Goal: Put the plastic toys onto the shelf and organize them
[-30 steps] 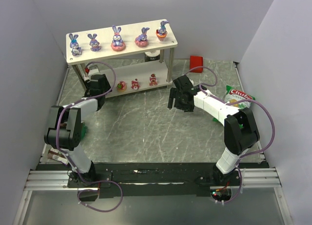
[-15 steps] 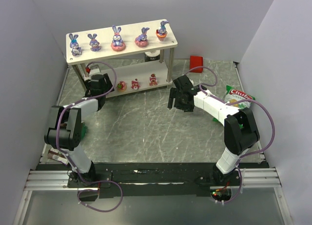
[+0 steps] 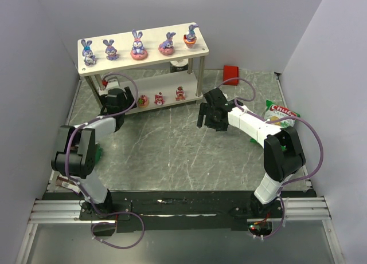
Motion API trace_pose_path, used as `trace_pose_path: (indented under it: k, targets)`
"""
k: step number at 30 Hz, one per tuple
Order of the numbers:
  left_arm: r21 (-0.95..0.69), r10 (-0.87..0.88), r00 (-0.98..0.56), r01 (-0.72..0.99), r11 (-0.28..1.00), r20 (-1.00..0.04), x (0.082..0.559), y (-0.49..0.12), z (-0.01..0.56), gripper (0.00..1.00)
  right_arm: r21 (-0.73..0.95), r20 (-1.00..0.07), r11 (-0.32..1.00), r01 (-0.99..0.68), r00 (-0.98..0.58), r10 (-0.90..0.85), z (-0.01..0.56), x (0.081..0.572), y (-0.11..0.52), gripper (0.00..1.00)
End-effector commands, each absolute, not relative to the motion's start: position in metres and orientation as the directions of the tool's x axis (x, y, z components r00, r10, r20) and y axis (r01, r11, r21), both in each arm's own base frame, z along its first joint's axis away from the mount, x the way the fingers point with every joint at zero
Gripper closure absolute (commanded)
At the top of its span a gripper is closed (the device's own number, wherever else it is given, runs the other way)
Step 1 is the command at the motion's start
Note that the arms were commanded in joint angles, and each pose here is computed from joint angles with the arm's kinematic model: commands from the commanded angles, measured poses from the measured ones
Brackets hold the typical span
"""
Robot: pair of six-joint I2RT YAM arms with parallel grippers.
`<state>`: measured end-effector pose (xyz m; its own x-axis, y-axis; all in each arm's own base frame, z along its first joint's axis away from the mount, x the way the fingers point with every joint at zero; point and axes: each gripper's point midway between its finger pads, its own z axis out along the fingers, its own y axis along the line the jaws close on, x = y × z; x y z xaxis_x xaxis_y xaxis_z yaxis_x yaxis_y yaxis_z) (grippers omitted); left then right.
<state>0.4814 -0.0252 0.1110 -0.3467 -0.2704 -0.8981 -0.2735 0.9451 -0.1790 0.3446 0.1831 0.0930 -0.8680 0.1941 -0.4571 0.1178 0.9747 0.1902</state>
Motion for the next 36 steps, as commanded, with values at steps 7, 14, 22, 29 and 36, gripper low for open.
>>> trace_pose_path:
  k: [7, 14, 22, 29, 36]
  targets:
    - [-0.222, -0.321, -0.261, -0.346, 0.912, -0.910, 0.466, -0.006, 0.138, 0.05, 0.240, -0.502, 0.964, 0.113, -0.836, 0.223, 0.111, 0.355, 0.186, 0.12]
    - [-0.215, -0.330, -0.268, -0.381, 0.899, -0.905, 0.460, -0.001, 0.136, 0.02, 0.246, -0.505, 0.963, 0.106, -0.834, 0.221, 0.111, 0.350, 0.185, 0.12]
    - [-0.241, -0.364, -0.274, -0.394, 0.887, -0.890, 0.453, -0.002, 0.134, 0.16, 0.255, -0.508, 0.961, 0.106, -0.831, 0.226, 0.112, 0.347, 0.184, 0.12]
    - [-0.231, -0.361, -0.306, -0.388, 0.892, -0.881, 0.456, -0.005, 0.127, 0.25, 0.255, -0.511, 0.962, 0.102, -0.830, 0.224, 0.113, 0.347, 0.184, 0.12]
    - [-0.231, -0.361, -0.327, -0.374, 0.898, -0.873, 0.463, -0.010, 0.123, 0.29, 0.249, -0.510, 0.963, 0.102, -0.832, 0.220, 0.111, 0.348, 0.183, 0.12]
